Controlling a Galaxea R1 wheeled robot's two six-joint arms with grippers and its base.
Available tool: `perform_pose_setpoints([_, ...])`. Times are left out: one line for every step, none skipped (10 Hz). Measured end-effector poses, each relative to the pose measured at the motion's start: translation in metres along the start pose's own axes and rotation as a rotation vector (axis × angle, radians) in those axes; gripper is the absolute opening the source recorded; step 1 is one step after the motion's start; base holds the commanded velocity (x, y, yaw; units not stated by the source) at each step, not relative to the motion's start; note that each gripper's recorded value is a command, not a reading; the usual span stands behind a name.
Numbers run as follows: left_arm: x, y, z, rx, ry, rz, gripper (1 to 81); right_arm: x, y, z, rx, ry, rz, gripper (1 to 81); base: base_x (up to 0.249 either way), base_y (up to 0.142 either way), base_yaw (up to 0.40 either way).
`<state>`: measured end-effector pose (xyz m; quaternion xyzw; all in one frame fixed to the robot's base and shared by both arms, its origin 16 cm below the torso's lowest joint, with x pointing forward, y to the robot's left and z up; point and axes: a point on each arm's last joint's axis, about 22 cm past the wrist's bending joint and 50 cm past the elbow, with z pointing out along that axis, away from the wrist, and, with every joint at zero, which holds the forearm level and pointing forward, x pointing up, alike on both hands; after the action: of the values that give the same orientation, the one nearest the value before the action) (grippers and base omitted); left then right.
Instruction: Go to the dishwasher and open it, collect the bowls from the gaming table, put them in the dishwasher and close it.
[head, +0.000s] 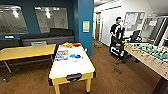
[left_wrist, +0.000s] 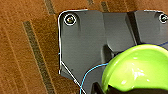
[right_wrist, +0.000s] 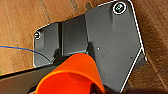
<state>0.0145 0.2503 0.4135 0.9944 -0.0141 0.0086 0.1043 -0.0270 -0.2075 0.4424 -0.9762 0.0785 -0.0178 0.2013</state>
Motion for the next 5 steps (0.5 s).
perform_pose_setpoints([0.0001, -0.0006, -0.0001, 0.001, 0.001, 0.000, 1.0, -0.0010, 0.0015, -0.0002, -0.003, -0.004, -0.003, 1.0, 0.000, 0.000, -0.386])
perform_pose_setpoints([0.0001, -0.0010, -0.0001, 0.002, 0.000, 0.000, 1.0, -0.0016, 0.0021, -0.0003, -0.004, -0.008, -0.007, 1.0, 0.000, 0.000, -0.387])
perform_pose_setpoints([0.0021, -0.0009, -0.0001, 0.002, 0.003, 0.000, 1.0, -0.0015, 0.0020, -0.0002, -0.003, -0.009, -0.009, 1.0, 0.000, 0.000, -0.387])
perform_pose_setpoints([0.0021, -0.0012, -0.0002, 0.002, 0.003, 0.000, 1.0, -0.0002, 0.0023, -0.0003, -0.003, -0.008, -0.013, 1.0, 0.000, 0.000, -0.386])
perform_pose_setpoints([0.0023, -0.0016, -0.0003, 0.003, 0.003, 0.001, 1.0, 0.0008, 0.0026, -0.0003, -0.004, -0.007, -0.013, 1.0, 0.000, 0.000, -0.386])
